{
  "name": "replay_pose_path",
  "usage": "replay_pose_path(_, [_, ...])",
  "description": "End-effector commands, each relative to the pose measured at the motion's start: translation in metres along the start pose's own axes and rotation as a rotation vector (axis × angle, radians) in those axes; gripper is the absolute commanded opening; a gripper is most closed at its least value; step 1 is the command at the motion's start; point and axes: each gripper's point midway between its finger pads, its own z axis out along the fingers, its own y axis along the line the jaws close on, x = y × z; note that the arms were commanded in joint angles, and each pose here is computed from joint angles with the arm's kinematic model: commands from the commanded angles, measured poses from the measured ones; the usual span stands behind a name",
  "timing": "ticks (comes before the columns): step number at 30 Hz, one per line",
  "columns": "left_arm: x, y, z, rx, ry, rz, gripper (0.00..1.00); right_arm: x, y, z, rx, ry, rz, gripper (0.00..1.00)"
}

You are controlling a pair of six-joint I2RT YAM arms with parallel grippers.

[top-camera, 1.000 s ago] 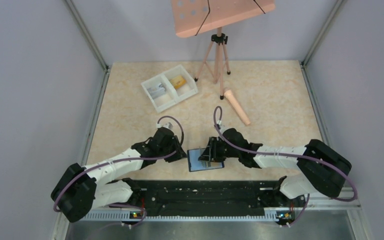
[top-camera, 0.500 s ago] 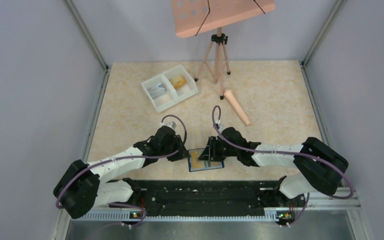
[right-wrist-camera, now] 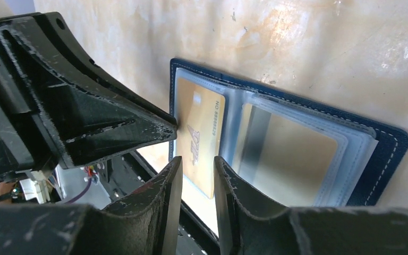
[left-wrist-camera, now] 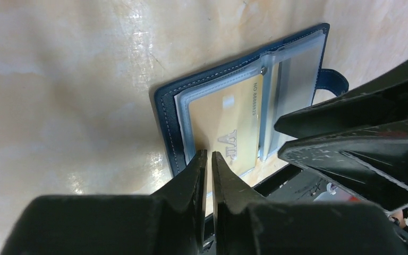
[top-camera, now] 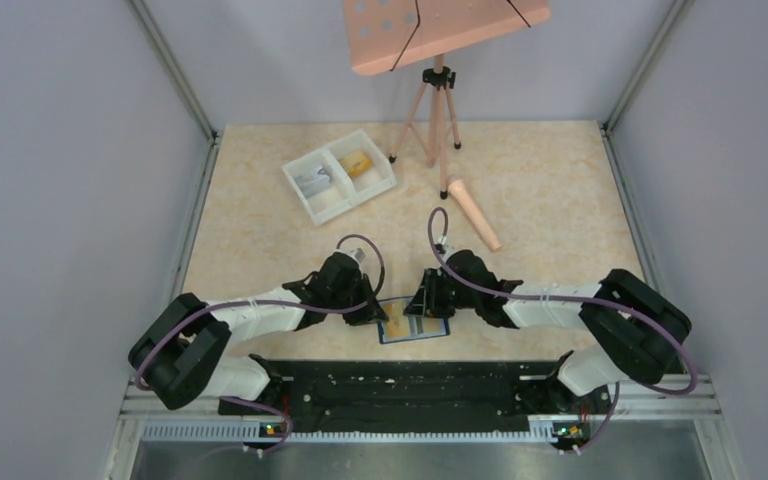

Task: Take the credit cards out of the card holder
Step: Remove the credit card from the card holder.

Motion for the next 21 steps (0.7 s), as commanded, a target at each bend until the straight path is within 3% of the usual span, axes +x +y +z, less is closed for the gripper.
replay_pose_path(1, [0.001, 0.002, 0.004, 0.018, -0.003, 0.012, 0.13, -0.004, 0.005, 0.006, -0.042, -0.006, -0.023, 0.28])
replay_pose_path(21, [0.006, 0.011, 0.005, -0.004, 0.007, 0.004, 0.12, 0.009, -0.007, 0.014, -0.046, 0.027, 0.006, 0.24])
